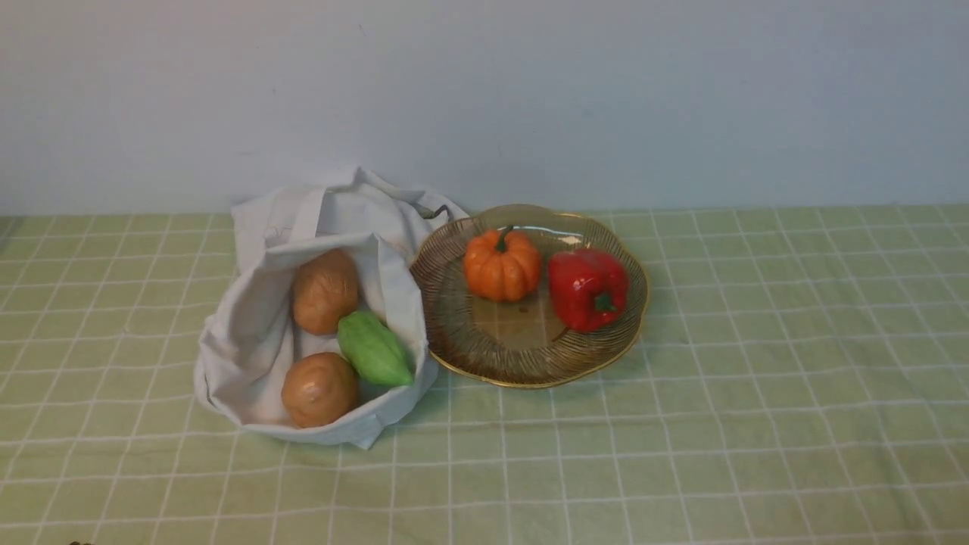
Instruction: Take vegetables from bag on green coffee tablecloth place on plate.
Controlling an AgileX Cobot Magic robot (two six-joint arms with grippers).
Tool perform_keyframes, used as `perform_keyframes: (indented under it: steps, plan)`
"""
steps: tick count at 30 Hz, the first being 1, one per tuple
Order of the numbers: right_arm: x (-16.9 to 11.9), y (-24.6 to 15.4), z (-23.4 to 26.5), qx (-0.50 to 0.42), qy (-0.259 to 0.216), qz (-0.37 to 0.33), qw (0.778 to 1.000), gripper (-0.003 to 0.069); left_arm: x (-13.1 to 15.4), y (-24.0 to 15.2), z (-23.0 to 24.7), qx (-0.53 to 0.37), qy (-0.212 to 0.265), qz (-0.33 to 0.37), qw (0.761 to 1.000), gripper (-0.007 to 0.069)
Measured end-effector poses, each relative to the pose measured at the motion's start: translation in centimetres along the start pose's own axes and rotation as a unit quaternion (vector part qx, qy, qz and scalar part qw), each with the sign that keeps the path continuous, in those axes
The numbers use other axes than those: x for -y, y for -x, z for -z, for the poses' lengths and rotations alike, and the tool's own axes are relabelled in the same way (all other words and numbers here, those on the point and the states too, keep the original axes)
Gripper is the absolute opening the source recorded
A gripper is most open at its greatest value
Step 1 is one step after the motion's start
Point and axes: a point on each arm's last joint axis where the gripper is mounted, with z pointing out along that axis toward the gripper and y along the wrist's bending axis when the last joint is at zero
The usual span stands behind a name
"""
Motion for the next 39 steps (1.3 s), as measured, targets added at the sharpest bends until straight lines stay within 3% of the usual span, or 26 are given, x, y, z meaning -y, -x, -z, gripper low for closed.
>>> perform_keyframes:
  steps: [39]
  plan:
    - [0.00, 0.00, 0.00, 0.000, 0.000, 0.000, 1.000, -0.0015, -0.20, 0.00, 0.00, 0.000, 0.018, 0.006, 1.000, -0.0005]
